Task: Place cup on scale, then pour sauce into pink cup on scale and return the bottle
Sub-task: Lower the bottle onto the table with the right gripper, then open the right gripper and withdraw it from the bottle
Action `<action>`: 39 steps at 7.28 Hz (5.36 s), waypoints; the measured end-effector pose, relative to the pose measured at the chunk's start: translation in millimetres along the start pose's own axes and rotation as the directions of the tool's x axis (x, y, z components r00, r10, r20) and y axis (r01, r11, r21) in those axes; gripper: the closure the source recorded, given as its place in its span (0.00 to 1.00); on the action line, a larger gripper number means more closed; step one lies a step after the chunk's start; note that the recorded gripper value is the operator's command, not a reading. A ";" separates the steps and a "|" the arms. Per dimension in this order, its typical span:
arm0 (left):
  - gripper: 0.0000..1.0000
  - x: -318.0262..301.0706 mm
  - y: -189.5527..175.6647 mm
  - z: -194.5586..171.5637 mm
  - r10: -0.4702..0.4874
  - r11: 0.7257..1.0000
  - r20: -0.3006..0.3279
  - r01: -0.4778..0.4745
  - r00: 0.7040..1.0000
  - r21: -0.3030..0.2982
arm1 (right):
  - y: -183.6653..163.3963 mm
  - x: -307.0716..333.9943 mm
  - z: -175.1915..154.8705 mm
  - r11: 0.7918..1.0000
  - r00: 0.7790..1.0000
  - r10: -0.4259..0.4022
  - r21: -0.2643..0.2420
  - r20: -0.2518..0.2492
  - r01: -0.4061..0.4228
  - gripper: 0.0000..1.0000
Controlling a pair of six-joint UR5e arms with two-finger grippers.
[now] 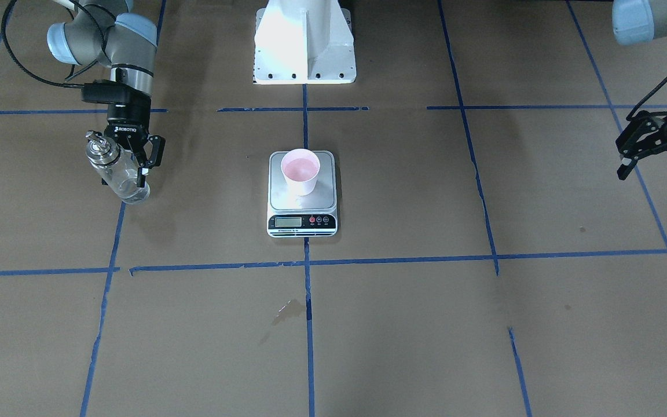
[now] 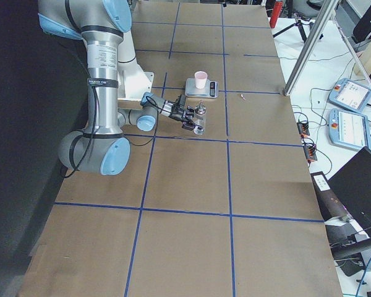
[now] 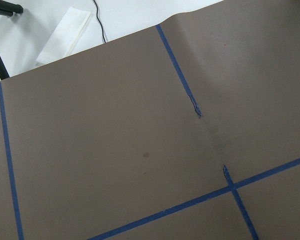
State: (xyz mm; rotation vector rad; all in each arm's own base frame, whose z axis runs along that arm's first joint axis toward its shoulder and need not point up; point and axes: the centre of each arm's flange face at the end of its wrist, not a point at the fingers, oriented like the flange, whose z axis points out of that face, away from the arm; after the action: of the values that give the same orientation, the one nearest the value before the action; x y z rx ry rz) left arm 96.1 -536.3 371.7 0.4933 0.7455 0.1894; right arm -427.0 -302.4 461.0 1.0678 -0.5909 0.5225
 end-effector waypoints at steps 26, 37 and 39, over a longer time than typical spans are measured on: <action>0.00 -10.2 -1.7 -15.9 -0.019 1.000 -0.001 0.019 1.000 0.020 | 23.2 168.5 -66.7 0.970 0.989 -0.037 -0.233 0.144 0.070 0.00; 0.00 -26.8 -1.4 6.7 -0.041 0.998 -0.066 0.038 0.997 -0.043 | -353.2 257.7 156.0 0.776 0.977 -0.144 -0.594 0.159 0.211 0.00; 0.00 -96.9 0.9 13.5 -0.050 0.997 -0.022 0.048 0.999 -0.067 | -371.5 292.0 158.7 0.642 0.963 -0.195 -0.718 0.185 0.268 0.00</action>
State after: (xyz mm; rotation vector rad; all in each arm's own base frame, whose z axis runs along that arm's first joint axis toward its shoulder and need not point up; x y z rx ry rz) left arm 35.3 -572.9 439.0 0.4093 0.7712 0.1739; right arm -0.8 -560.7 473.6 0.3624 -0.6515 -0.0292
